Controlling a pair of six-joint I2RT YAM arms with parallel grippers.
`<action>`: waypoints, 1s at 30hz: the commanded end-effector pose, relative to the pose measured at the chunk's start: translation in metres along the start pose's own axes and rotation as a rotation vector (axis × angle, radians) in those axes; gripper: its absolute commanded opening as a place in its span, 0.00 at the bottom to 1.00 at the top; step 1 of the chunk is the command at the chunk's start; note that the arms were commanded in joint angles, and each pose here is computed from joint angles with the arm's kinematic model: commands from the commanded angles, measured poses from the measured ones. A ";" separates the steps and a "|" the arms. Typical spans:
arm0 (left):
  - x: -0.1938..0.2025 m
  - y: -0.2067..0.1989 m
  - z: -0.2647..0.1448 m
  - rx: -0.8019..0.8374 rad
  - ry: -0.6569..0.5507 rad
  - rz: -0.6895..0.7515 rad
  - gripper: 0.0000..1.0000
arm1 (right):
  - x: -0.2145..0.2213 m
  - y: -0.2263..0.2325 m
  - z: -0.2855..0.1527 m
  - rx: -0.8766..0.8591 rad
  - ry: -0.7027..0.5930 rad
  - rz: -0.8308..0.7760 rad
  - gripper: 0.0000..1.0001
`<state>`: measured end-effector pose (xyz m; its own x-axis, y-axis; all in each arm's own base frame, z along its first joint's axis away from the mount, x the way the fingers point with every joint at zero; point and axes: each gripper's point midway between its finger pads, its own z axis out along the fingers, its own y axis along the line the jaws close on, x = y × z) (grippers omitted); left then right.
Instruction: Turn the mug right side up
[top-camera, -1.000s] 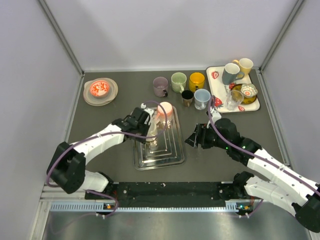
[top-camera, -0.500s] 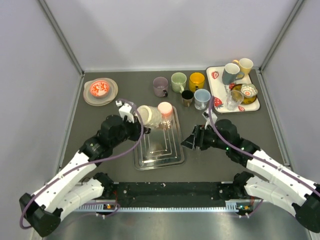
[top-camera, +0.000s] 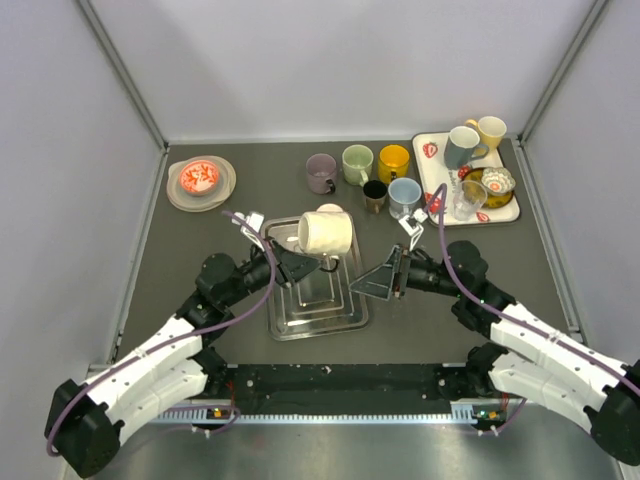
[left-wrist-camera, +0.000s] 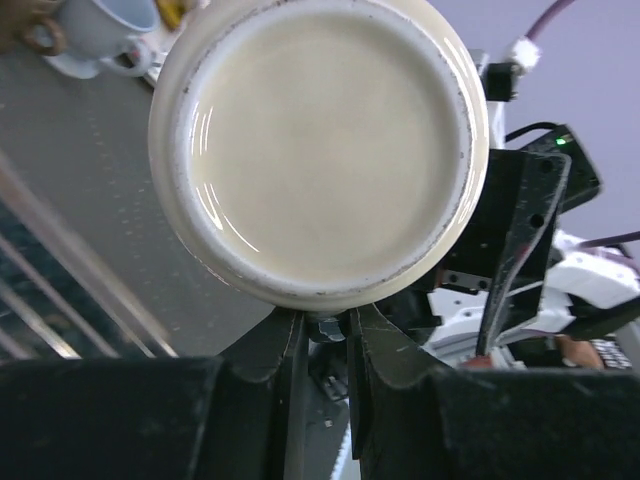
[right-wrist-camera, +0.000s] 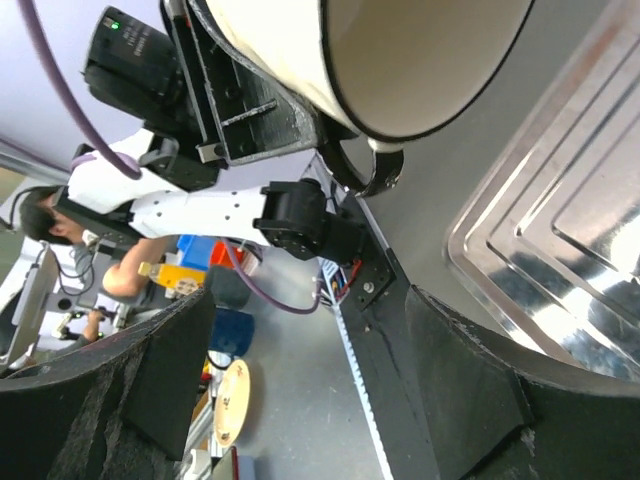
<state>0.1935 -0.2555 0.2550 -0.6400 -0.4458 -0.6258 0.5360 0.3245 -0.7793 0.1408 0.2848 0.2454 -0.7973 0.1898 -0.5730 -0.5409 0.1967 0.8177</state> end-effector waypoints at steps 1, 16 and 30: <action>-0.035 -0.081 -0.009 0.347 -0.118 -0.019 0.00 | -0.009 0.024 0.004 -0.115 -0.025 -0.029 0.77; -0.023 -0.093 -0.003 0.432 -0.063 -0.057 0.00 | -0.037 0.044 0.026 -0.196 -0.062 -0.041 0.71; -0.010 -0.092 -0.002 0.432 -0.019 -0.062 0.00 | -0.055 0.051 0.035 -0.242 -0.126 0.008 0.54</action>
<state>0.1659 -0.2832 0.2927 -0.7323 -0.4395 -0.5201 0.5704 0.0212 -0.8211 0.1631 0.3142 0.2763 -0.8158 0.2441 -0.5244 -0.5291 0.0512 0.8470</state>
